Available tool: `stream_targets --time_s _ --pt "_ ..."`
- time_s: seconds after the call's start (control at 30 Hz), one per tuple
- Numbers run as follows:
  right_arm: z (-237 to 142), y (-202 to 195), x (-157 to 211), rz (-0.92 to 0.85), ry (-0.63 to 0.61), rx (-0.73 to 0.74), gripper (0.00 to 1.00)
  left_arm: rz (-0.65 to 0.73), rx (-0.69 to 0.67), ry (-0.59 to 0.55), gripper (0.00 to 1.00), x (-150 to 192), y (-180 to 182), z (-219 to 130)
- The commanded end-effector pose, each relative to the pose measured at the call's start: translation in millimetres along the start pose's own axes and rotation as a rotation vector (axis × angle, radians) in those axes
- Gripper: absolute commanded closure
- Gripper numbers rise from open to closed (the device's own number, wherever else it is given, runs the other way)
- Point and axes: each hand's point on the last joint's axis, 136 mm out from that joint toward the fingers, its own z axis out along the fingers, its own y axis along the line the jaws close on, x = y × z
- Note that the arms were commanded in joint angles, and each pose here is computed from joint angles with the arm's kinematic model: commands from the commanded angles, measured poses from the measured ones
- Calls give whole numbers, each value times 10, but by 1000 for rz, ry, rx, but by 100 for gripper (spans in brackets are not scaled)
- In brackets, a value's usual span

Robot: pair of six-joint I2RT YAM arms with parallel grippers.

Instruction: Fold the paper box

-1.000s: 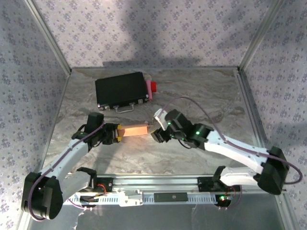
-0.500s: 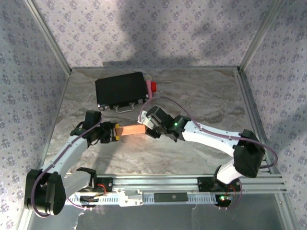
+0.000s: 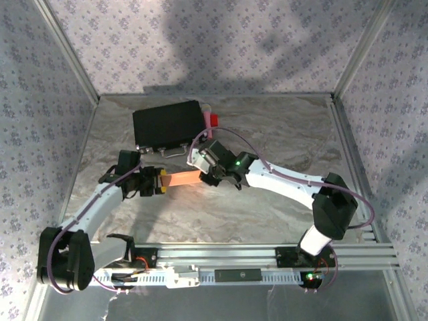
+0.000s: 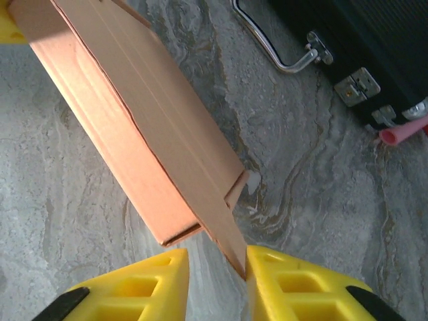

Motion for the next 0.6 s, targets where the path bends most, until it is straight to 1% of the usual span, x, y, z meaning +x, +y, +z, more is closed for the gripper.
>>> stream_targets --time_s 0.0,0.17,0.33,0.57 --pt "31 27 27 3 33 -34 74 -14 -36 -23 54 -57 43 2" --pt "45 1 71 13 45 -20 75 -15 -32 -22 53 -68 16 6" --pt "28 -38 98 20 46 -1 73 -11 -32 -19 53 -62 -9 8" --pt "77 -54 150 36 70 7 78 -7 -32 -16 54 -56 -21 12"
